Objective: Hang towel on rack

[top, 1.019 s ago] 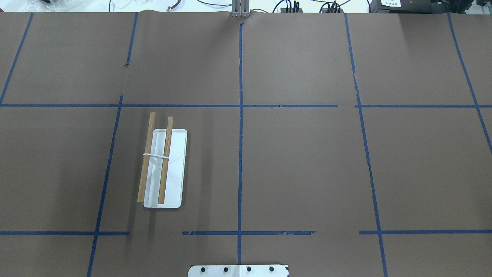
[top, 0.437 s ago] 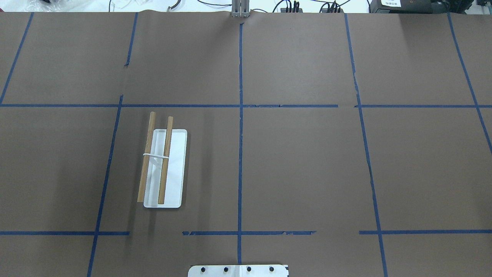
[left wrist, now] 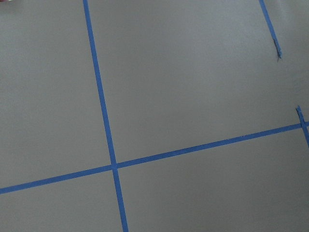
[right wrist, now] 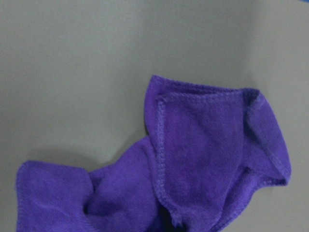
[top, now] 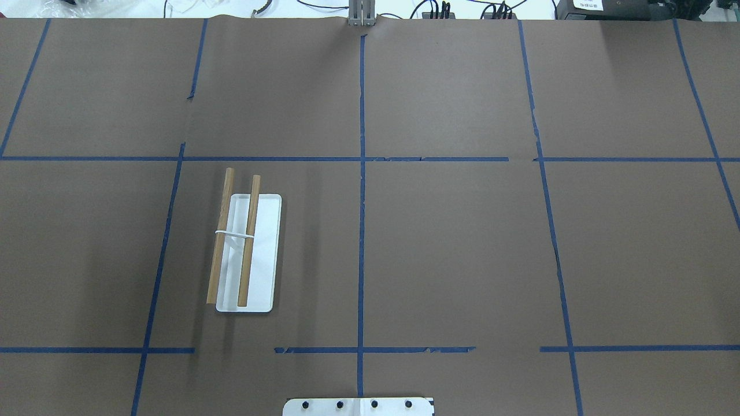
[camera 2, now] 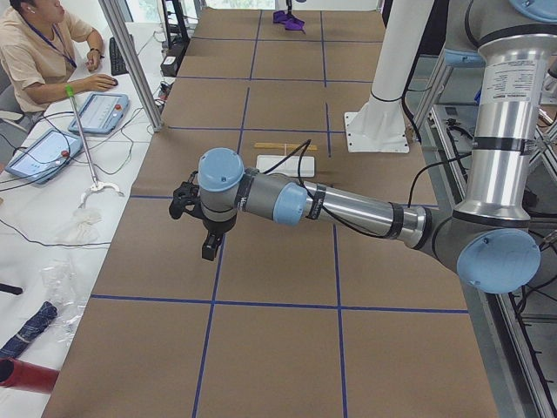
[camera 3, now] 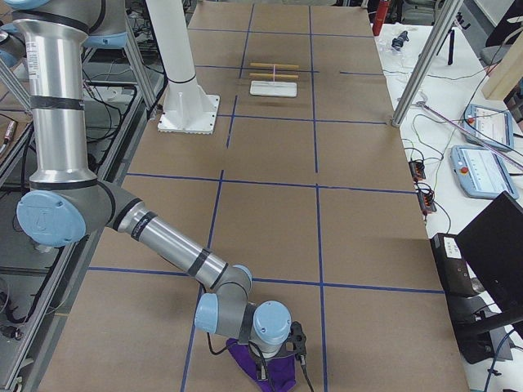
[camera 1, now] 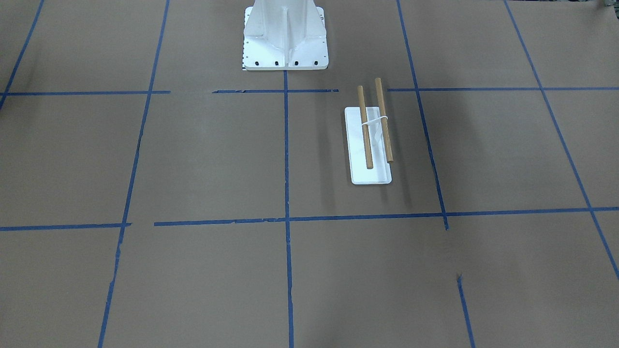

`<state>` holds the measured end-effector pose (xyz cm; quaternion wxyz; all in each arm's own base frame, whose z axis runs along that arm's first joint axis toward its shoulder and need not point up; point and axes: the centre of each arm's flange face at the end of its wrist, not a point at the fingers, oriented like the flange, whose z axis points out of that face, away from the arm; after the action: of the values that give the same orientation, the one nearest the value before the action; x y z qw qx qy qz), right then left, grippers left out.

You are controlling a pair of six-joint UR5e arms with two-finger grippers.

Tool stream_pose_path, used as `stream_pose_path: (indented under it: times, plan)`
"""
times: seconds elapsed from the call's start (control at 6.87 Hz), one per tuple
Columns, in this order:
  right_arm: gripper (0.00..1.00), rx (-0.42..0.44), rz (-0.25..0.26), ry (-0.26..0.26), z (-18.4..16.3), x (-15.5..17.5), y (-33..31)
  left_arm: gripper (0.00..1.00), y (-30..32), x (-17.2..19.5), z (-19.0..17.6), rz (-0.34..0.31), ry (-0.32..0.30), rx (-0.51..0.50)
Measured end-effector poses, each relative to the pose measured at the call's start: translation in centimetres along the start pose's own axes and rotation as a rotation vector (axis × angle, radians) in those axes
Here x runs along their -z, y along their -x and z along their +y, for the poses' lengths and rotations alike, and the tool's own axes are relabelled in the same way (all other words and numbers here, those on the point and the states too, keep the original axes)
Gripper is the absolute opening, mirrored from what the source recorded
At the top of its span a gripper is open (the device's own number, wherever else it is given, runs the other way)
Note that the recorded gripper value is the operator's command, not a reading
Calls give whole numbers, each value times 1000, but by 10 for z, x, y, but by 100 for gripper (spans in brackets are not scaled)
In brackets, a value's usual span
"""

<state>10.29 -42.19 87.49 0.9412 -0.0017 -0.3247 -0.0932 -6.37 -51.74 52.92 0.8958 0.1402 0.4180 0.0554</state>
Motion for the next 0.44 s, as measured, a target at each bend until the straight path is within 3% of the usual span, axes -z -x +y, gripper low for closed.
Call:
stream_pose_path:
  times: [0.15, 0.44]
  plan:
    - [0, 0, -54, -61, -10, 27, 10, 100, 1, 0, 1, -1, 1, -1]
    - [0, -41, -136, -167, -28, 121, 45, 100, 2, -1, 4, -1, 4, -4]
